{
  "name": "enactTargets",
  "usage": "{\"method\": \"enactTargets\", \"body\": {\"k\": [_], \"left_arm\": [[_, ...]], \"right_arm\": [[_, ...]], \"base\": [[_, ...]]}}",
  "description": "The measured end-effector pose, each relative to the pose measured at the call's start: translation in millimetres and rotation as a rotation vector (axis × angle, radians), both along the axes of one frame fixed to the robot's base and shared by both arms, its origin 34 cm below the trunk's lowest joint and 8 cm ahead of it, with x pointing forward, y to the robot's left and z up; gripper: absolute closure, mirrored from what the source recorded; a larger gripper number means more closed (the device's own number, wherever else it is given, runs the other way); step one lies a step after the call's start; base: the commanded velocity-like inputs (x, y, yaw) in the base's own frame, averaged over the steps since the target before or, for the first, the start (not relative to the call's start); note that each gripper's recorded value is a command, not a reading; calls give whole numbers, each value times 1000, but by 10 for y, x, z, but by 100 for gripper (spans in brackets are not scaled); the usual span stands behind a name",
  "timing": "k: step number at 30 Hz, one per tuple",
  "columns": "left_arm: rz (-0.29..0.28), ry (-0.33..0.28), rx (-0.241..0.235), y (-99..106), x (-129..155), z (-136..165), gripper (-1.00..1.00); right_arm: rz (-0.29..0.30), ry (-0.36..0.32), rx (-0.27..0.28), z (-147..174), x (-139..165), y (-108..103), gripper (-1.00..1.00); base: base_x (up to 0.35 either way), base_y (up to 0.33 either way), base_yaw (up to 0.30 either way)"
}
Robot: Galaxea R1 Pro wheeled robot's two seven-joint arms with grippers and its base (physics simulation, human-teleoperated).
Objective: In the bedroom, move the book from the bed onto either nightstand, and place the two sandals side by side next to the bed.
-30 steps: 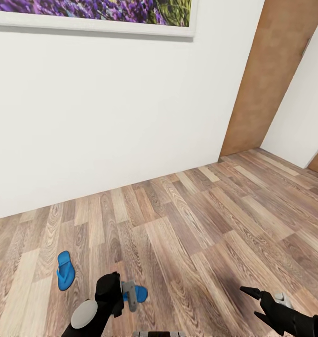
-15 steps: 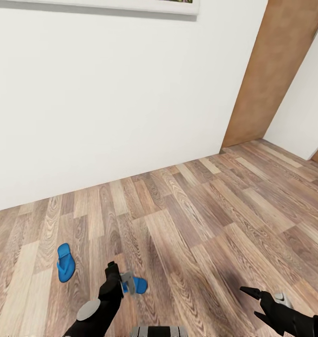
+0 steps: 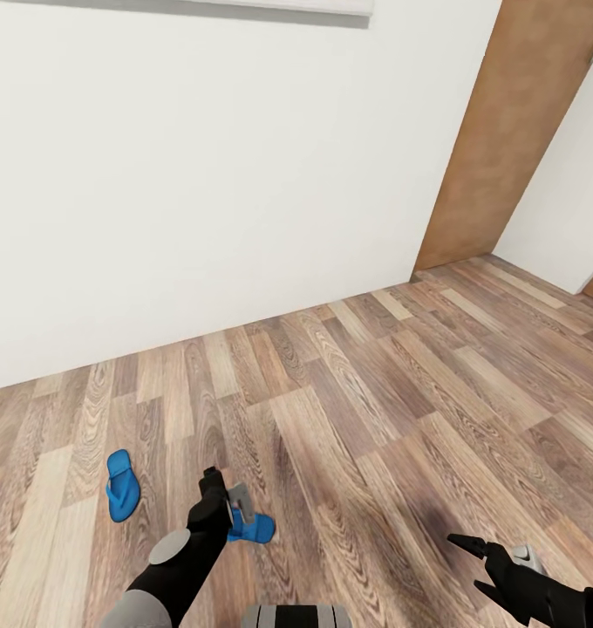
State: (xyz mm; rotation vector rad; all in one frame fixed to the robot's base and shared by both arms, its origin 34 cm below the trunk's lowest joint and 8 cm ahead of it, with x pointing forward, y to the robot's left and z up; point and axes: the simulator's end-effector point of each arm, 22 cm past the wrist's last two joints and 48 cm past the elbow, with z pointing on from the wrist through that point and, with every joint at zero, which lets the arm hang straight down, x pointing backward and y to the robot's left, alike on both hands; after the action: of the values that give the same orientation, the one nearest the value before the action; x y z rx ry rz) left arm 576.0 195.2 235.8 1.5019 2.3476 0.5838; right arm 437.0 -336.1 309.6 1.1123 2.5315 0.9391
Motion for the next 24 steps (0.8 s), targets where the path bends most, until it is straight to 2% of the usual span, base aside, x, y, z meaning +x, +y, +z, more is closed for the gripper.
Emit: {"method": "enactTargets", "body": {"k": [10, 11, 17, 20, 23, 24], "left_arm": [[-55, 14, -58, -139, 5, -30, -100], [-70, 8, -72, -175, 37, -19, -100], [-89, -13, -87, -220, 145, 35, -100], [-136, -39, -122, -337, 237, 82, -100], [-144, -32, -131, -361, 228, 76, -100], [-148, -11, -139, -376, 187, 53, -100]], "right_arm": [[-1, 0, 0, -1, 0, 0, -100], [-1, 0, 0, -1, -1, 0, -100], [0, 0, 0, -1, 0, -1, -100], [0, 0, 0, -1, 0, -1, -100], [0, 0, 0, -1, -1, -1, -100], [0, 0, 0, -2, -1, -1, -100]], "base": [[0, 0, 0], [0, 0, 0], [0, 0, 0], [0, 0, 0], [0, 0, 0], [0, 0, 0]]}}
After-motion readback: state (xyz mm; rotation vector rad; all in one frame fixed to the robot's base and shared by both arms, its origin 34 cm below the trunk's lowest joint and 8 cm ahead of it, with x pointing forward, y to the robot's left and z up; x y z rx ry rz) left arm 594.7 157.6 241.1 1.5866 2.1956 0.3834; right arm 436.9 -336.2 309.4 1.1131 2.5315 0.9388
